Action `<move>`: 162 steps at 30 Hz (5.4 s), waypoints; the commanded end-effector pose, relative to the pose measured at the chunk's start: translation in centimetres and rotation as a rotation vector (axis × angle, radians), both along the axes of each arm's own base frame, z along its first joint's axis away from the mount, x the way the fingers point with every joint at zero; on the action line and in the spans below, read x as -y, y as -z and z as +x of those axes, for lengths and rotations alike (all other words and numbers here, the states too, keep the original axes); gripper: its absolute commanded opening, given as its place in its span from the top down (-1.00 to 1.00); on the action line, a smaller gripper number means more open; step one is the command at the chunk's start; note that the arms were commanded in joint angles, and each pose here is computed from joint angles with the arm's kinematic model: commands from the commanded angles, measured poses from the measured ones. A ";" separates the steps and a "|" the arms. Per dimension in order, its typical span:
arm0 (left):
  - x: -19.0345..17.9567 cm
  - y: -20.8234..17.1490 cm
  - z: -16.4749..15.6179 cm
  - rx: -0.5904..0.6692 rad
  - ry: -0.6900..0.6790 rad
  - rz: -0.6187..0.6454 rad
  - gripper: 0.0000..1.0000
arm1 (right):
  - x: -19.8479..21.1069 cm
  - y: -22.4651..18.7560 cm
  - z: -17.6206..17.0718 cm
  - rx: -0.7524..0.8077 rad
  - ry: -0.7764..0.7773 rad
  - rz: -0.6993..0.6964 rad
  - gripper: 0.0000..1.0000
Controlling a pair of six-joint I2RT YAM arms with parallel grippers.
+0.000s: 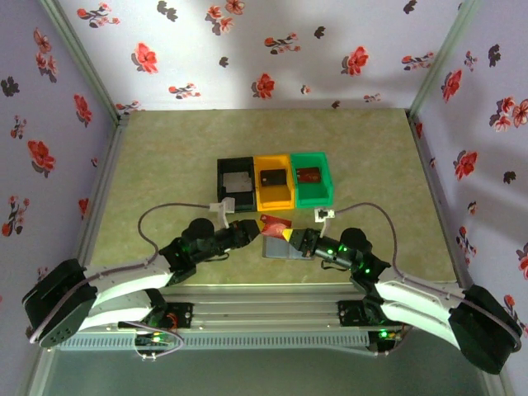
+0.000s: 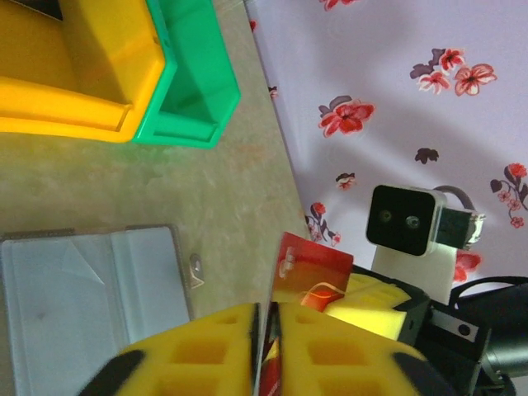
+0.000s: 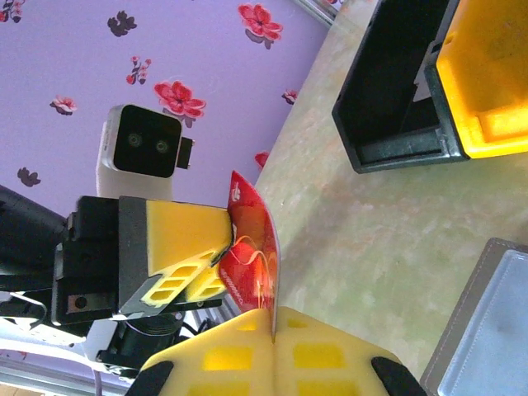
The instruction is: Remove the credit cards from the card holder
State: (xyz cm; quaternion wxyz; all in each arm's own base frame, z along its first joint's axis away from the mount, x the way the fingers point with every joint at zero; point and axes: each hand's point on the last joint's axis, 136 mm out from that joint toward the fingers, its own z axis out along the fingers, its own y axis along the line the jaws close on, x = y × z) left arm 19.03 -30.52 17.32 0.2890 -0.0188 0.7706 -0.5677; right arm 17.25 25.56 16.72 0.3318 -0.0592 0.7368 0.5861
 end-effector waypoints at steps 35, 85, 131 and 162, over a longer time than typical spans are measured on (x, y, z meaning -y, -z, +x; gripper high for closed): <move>-16.1 -5.3 6.0 0.044 -0.266 0.755 -0.99 | 5.2 0.8 2.1 -0.031 0.187 -0.281 1.00; -19.4 -0.7 6.9 0.130 -0.358 0.941 -0.99 | 9.4 0.1 16.4 -0.258 0.267 -0.668 1.00; -19.7 -0.4 7.2 0.129 -0.364 0.968 -1.00 | 8.2 7.7 23.6 -0.417 0.170 -0.753 1.00; -19.7 -0.5 7.1 0.131 -0.364 0.964 -1.00 | 8.8 8.3 24.3 -0.448 0.188 -0.791 0.66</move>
